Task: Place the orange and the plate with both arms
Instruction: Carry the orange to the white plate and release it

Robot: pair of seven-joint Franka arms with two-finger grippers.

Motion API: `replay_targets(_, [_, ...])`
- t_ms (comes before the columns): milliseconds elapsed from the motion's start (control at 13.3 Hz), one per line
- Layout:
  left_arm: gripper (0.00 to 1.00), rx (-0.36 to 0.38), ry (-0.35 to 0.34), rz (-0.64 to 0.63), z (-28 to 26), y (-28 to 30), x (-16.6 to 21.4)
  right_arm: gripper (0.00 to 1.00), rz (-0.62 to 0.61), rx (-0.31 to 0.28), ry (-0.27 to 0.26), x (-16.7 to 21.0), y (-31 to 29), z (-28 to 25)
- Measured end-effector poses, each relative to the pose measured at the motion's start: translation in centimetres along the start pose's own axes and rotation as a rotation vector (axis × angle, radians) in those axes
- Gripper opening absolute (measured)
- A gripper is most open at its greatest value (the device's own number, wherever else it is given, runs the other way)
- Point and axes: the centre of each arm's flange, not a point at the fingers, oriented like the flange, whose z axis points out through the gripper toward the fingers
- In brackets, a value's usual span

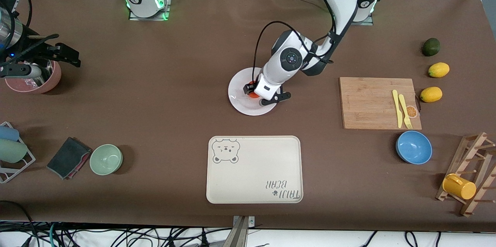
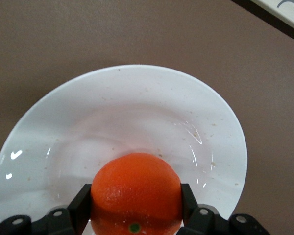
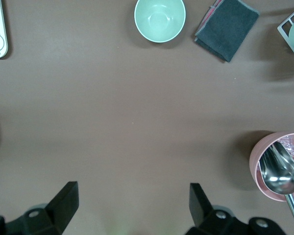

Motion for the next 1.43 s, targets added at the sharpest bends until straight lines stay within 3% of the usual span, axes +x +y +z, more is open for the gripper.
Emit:
replay_targets(976, [0.76, 0.022, -0.015, 0.009, 1.6, -0.2, -0.7, 1.00, 0.000, 0.000, 0.000, 0.0, 0.0, 0.0])
replay_targets(1051, [0.79, 0.023, -0.016, 0.009, 1.7, -0.2, -0.7, 1.00, 0.000, 0.000, 0.000, 0.0, 0.0, 0.0])
replay_targets(1201, [0.99, 0.026, -0.018, 0.009, 1.7, -0.2, -0.8, 1.00, 0.000, 0.000, 0.000, 0.0, 0.0, 0.0])
replay_targets(1426, [1.00, 0.038, -0.031, 0.005, -0.1, 0.0, -0.3, 1.00, -0.001, 0.000, 0.000, 0.0, 0.0, 0.0])
